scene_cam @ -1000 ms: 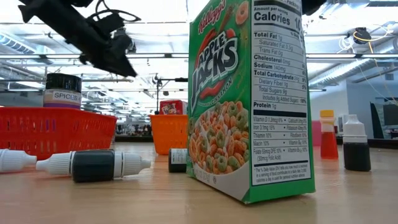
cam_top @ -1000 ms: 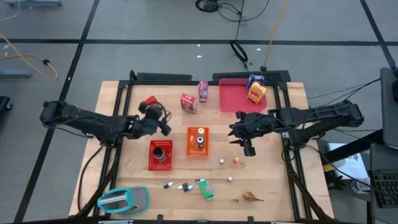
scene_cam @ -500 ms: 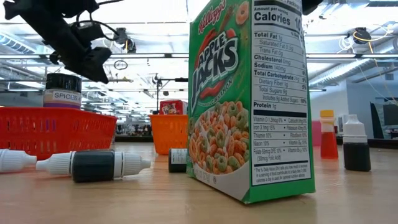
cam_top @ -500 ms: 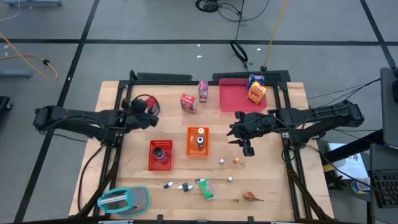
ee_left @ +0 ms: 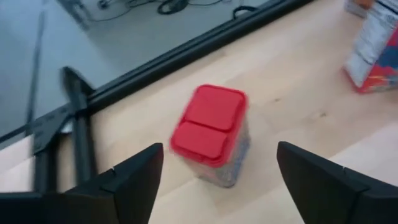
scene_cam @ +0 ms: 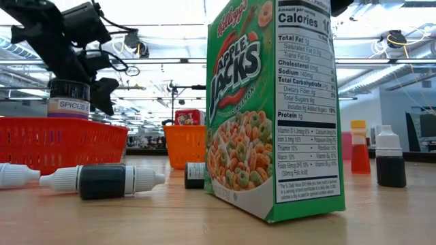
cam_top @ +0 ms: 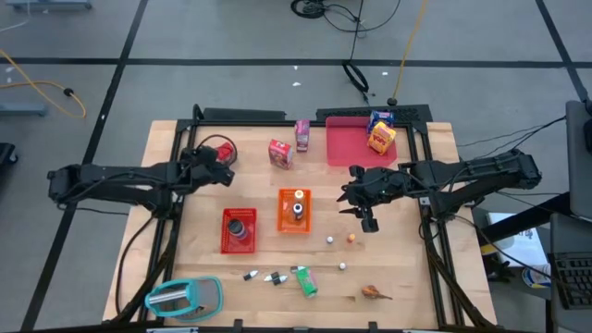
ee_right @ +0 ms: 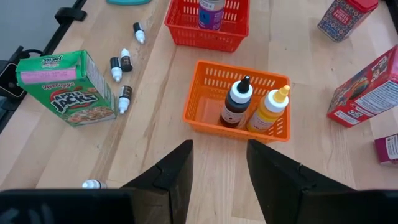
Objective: Pick & Place Kitchen Items
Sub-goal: Put the red seasoning can into the red bin
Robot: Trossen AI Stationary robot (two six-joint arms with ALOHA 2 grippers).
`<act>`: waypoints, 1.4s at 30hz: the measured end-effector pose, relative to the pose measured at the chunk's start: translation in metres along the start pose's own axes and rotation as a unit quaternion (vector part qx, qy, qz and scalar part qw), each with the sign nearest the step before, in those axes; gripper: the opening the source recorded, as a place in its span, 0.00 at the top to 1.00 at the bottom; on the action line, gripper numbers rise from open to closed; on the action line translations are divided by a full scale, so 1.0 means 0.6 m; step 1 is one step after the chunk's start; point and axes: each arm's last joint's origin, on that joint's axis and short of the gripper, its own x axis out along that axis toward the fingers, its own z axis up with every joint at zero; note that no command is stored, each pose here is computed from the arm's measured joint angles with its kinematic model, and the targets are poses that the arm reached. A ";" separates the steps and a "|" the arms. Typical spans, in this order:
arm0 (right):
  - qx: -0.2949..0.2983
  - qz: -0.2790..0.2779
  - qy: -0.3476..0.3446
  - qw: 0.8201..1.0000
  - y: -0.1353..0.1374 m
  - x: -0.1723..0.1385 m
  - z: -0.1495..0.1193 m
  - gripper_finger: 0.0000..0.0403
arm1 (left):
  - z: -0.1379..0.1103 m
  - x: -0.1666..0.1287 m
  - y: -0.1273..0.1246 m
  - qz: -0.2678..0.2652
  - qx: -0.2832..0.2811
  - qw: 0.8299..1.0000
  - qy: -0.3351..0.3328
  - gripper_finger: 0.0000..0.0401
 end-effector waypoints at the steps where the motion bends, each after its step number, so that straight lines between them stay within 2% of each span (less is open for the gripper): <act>1: 0.000 0.000 -0.001 1.000 0.000 0.000 0.000 0.65 | -0.002 0.004 -0.001 -0.009 0.004 1.000 -0.003 0.20; 4: -0.001 0.000 -0.002 1.000 0.000 0.000 0.001 0.65 | -0.008 0.018 0.000 -0.018 0.010 1.000 -0.010 0.19; 10: 0.000 0.000 -0.002 1.000 0.000 0.000 0.001 0.65 | -0.022 0.039 0.017 0.011 0.002 1.000 0.003 0.19; 14: 0.000 0.000 -0.002 1.000 0.000 0.000 0.001 0.65 | -0.025 0.051 0.020 -0.011 -0.006 1.000 0.000 0.19; 22: -0.001 -0.001 -0.011 1.000 0.000 0.000 0.004 0.65 | -0.036 0.071 0.038 -0.016 -0.001 1.000 0.015 0.19; 29: 0.000 -0.001 -0.013 1.000 0.000 0.000 0.004 0.65 | -0.043 0.087 0.045 -0.050 0.006 0.999 -0.016 0.19; 35: 0.000 -0.002 -0.027 1.000 -0.001 0.000 0.009 0.65 | -0.053 0.097 0.057 -0.053 0.010 0.998 -0.012 0.19; 42: -0.001 -0.002 -0.032 1.000 -0.001 0.000 0.010 0.65 | -0.043 0.101 0.064 -0.070 0.018 0.997 -0.034 0.22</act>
